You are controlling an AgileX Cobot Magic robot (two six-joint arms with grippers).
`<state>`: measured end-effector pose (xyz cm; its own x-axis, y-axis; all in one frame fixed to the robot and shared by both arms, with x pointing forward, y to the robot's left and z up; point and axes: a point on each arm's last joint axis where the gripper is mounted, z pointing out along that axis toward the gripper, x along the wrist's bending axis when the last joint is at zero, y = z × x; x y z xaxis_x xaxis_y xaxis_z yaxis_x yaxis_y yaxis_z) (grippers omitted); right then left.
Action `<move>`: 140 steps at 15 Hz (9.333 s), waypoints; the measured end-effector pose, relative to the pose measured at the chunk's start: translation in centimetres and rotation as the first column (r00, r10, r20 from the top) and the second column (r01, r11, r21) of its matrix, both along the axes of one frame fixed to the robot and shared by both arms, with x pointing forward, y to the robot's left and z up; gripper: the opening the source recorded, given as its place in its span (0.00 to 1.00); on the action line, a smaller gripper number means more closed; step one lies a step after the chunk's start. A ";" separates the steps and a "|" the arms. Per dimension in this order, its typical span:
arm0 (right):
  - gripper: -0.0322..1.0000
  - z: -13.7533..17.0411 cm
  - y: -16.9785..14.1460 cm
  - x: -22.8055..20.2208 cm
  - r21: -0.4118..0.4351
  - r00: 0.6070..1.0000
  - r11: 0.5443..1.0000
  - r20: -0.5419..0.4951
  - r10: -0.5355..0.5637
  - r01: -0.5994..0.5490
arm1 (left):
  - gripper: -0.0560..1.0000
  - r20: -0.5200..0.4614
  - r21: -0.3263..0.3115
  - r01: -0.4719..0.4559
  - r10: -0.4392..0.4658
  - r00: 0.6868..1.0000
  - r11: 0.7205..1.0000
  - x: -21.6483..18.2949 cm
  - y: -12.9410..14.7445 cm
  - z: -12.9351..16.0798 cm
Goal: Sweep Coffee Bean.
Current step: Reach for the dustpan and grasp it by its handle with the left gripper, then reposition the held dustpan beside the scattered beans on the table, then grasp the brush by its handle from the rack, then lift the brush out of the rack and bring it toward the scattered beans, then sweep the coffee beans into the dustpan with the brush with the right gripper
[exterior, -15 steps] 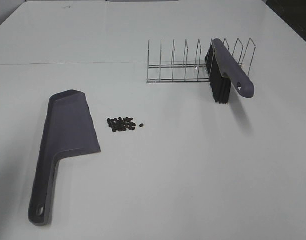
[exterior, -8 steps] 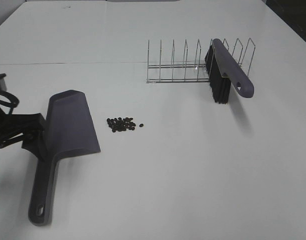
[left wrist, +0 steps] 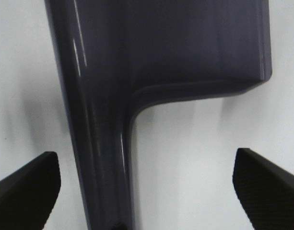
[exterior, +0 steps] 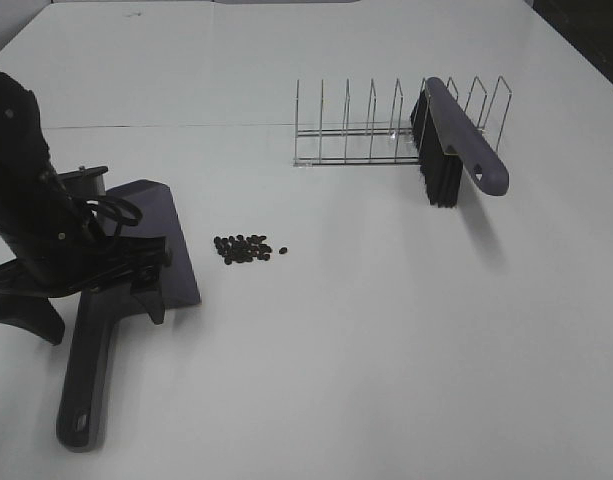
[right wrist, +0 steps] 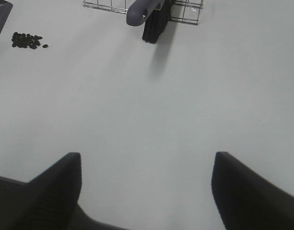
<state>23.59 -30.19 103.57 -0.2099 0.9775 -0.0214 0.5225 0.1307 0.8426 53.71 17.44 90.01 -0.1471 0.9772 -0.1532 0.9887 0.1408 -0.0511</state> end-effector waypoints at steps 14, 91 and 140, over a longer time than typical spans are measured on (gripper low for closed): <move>0.73 0.0 0.0 0.0 0.000 1.000 1.000 0.000 0.000 0.000 | 0.40 -0.042 0.110 0.103 -0.099 0.994 0.989 0.6 0.7 -3.2; 0.39 -5.0 20.0 38.3 -0.573 0.793 0.791 -0.576 -0.200 -0.216 | 0.37 -0.112 0.427 0.445 -0.442 0.890 0.787 2.6 0.5 -0.5; 0.39 -7.7 25.6 40.0 0.455 0.626 0.854 -0.596 0.504 -0.253 | 0.37 -0.191 0.274 0.443 -0.403 0.895 0.854 3.5 -1.5 -3.1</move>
